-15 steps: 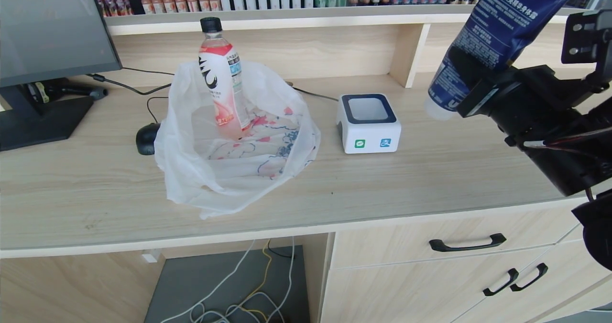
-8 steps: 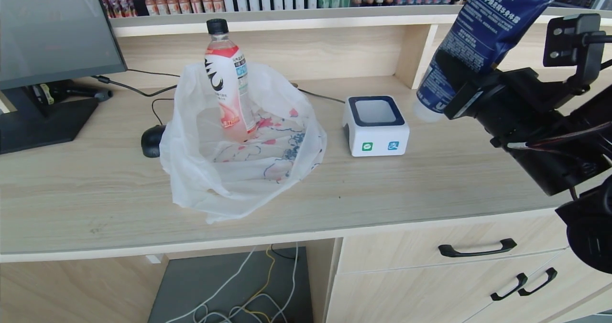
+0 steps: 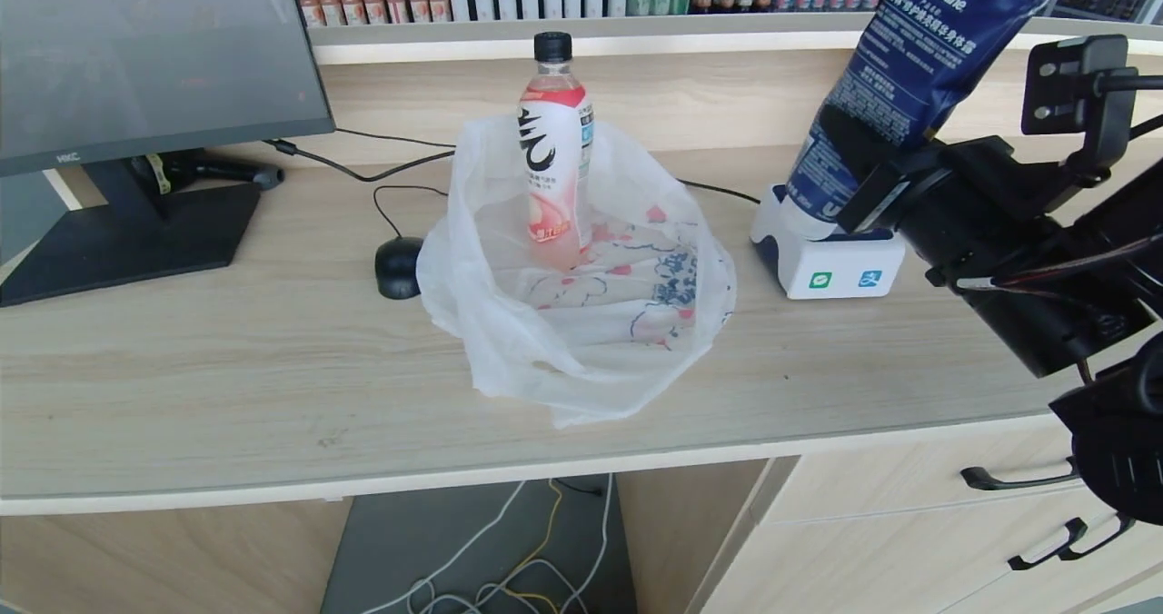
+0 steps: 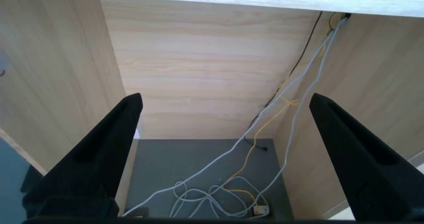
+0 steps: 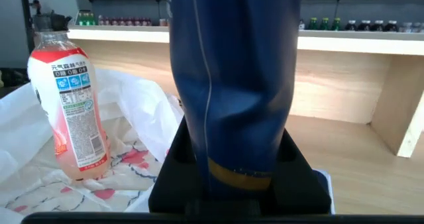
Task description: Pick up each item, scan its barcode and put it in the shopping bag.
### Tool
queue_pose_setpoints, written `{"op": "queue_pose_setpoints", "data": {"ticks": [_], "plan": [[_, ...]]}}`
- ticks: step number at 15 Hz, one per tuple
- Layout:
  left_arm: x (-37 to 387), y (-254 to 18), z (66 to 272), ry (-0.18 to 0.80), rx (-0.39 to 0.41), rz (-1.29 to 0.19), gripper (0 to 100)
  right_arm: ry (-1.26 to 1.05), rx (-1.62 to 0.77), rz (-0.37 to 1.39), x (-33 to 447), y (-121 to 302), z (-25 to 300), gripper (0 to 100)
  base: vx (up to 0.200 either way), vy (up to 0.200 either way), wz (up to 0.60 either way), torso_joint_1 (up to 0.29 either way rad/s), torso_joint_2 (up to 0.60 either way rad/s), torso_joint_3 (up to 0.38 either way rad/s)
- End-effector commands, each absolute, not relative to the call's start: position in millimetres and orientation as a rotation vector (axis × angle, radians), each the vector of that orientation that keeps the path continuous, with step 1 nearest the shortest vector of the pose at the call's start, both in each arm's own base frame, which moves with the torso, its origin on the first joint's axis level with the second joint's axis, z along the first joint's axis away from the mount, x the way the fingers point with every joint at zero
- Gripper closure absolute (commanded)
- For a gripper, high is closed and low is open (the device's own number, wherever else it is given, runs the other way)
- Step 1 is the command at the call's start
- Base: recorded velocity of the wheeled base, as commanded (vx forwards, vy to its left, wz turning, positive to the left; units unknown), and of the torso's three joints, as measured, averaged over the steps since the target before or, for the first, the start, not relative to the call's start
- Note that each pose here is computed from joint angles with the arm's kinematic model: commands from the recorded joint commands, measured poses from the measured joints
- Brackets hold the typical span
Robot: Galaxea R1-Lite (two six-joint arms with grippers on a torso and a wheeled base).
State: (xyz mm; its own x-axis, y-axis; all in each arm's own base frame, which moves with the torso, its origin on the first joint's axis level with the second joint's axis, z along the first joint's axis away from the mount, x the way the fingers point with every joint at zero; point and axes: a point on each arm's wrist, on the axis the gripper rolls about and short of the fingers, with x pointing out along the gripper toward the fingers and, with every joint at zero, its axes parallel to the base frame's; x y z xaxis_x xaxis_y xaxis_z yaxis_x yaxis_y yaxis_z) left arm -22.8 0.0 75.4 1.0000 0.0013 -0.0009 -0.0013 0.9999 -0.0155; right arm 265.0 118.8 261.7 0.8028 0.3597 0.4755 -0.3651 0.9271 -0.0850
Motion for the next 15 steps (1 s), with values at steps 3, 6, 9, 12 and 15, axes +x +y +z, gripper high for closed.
{"op": "queue_pose_setpoints", "data": {"ticks": [3,6,9,12,15], "plan": [[-22.8,0.0,75.5,0.000,-0.015,0.002,0,-0.501,0.010,0.389,264.4,118.6,260.0,100,0.000,0.133,0.00,0.002,0.00,0.002],[-22.8,0.0,75.5,0.000,-0.012,0.002,0,-0.485,0.006,0.391,262.4,117.7,255.5,100,0.000,0.000,0.00,0.000,0.00,0.000],[-22.7,0.0,75.5,0.002,-0.012,0.002,0,-0.472,0.002,0.401,263.6,119.0,251.7,100,0.000,0.000,0.00,0.000,0.00,0.000],[-22.8,0.0,75.5,0.000,-0.012,0.002,0,-0.441,-0.016,0.458,268.0,122.8,241.7,100,0.000,0.000,0.00,0.000,0.00,0.000],[-22.8,0.0,75.5,0.000,-0.012,0.002,0,-0.434,-0.012,0.466,273.2,126.2,239.4,100,0.000,0.000,0.00,0.000,0.00,0.000]]}}
